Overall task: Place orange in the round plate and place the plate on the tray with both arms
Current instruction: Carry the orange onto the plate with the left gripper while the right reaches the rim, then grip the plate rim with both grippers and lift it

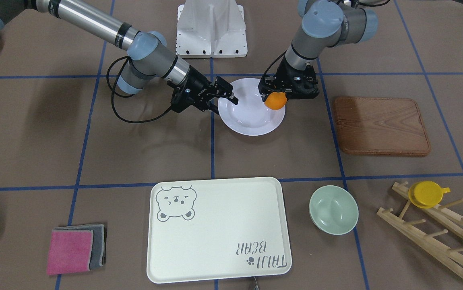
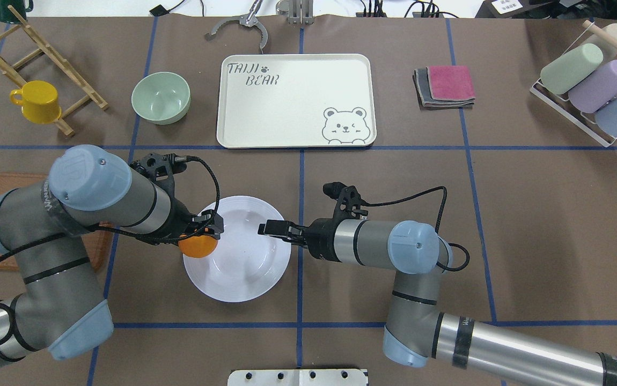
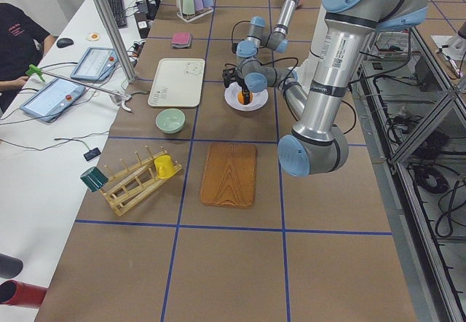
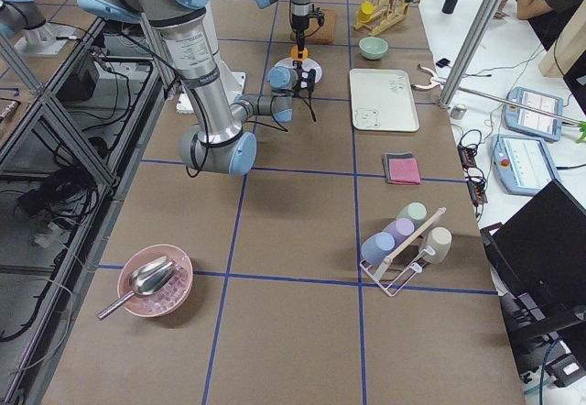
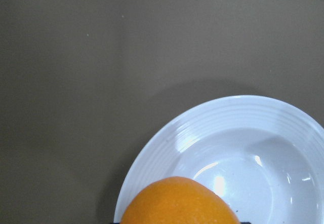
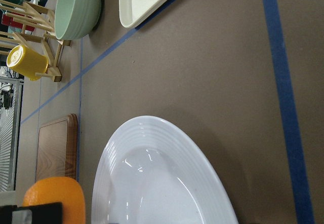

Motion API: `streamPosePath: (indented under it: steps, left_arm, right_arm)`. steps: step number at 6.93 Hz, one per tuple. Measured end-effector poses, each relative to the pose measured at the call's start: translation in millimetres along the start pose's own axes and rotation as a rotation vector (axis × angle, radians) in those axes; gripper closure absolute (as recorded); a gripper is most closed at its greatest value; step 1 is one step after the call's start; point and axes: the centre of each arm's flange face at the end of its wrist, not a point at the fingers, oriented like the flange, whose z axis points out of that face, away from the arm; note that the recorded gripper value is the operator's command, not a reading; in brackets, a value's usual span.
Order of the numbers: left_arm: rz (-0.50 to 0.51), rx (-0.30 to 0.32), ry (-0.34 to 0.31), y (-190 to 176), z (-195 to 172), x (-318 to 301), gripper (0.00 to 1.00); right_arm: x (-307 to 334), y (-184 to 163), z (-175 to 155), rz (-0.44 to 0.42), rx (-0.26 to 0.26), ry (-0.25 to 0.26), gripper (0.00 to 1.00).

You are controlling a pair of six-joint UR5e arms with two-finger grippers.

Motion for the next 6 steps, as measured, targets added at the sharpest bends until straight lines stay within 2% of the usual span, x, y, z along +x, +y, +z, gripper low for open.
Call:
streamPosePath:
  steps: [2, 3, 5, 6]
  left_arm:
    - [-0.002, -0.019, 0.002, 18.1, 13.6, 16.8, 0.23]
    - [0.0, -0.014, 0.002, 20.1, 15.1, 19.6, 0.21]
    - [0.006, -0.01, 0.006, 20.8, 13.7, 21.3, 0.19]
    - [0.009, -0.007, 0.01, 20.3, 11.2, 21.8, 0.15]
  right_arm:
    - [-1.2, 5.6, 1.5, -0.002, -0.01, -0.006, 0.82]
    - [-1.8, 8.5, 1.8, -0.002, -0.015, -0.009, 0.99]
    - [-3.4, 12.2, 1.0, 0.002, -0.022, -0.015, 1.0]
    - [-3.1, 12.8, -0.2, 0.003, -0.024, -0.02, 1.0]
